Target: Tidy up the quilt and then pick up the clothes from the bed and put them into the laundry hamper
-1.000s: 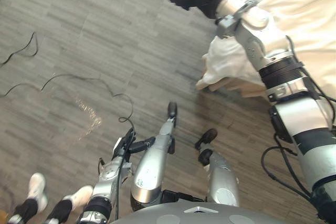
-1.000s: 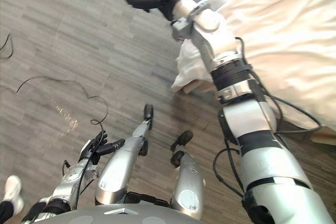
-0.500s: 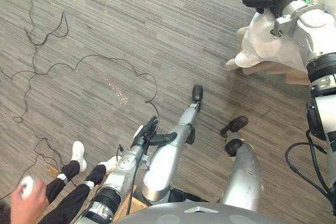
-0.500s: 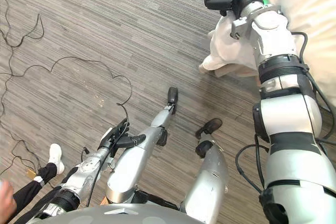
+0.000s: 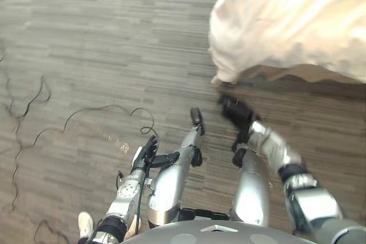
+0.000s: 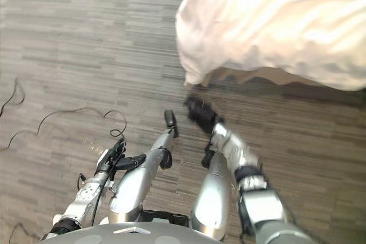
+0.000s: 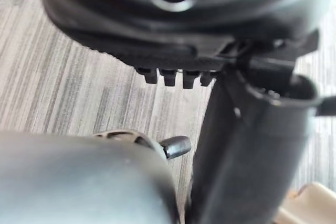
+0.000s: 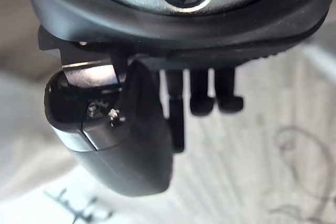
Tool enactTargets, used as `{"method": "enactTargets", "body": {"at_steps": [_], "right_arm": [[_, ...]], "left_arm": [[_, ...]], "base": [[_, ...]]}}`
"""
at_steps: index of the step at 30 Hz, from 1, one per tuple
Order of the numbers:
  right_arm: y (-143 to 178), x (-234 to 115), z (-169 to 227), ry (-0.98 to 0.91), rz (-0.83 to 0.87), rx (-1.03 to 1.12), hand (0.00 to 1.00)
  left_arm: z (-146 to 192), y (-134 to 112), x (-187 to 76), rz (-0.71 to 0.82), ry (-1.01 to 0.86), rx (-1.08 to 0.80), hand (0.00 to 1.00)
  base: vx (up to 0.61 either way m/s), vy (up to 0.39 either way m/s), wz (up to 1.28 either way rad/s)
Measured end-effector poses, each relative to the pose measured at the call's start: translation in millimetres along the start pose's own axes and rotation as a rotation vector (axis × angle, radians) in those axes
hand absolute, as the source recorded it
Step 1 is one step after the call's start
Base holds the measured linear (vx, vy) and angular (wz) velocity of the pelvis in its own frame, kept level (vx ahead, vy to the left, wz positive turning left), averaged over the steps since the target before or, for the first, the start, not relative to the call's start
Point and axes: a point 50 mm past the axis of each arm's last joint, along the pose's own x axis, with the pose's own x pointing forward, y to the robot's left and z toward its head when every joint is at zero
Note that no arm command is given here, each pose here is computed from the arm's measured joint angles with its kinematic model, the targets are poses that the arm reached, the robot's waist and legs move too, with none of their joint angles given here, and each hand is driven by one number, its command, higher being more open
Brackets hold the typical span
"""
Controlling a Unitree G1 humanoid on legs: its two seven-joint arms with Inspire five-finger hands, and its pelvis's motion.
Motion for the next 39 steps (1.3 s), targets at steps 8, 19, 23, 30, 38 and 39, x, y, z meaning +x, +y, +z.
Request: {"method": "enactTargets", "body": {"at_steps": [8, 19, 23, 30, 38, 39], "right_arm": [[65.6, 0.5, -41.1, 0.070, 0.426, -0.092, 0.00], [209.1, 39.5, 80.7, -0.245, 0.931, -0.378, 0.00], [237.5, 40.7, 141.9, -0.423, 0.890, -0.405, 0.00], [251.2, 32.9, 241.9, -0.689, 0.679, -0.323, 0.00], [227.2, -2.8, 336.7, -0.929, 0.291, -0.377, 0.00], [211.5, -5.0, 343.5, -0.937, 0.207, -0.353, 0.00]], "left_arm": [[-2.7, 4.6, -0.8, 0.027, -0.002, 0.107, 1.00], [-8.5, 15.9, -0.5, 0.043, 0.049, 0.180, 1.00], [-20.1, 30.6, -4.2, 0.055, 0.115, 0.212, 1.00], [-9.5, 19.3, 5.8, 0.009, 0.087, 0.173, 1.00], [25.7, -29.3, 23.5, -0.136, -0.022, 0.138, 1.00], [27.4, -30.8, 23.4, -0.140, -0.030, 0.133, 1.00]], "base": [[0.04, -0.085, -0.12], [0.09, -0.064, 0.05], [0.03, -0.044, 0.00], [0.01, -0.046, 0.17], [-0.02, -0.027, 0.25], [-0.03, -0.031, 0.10]]}}
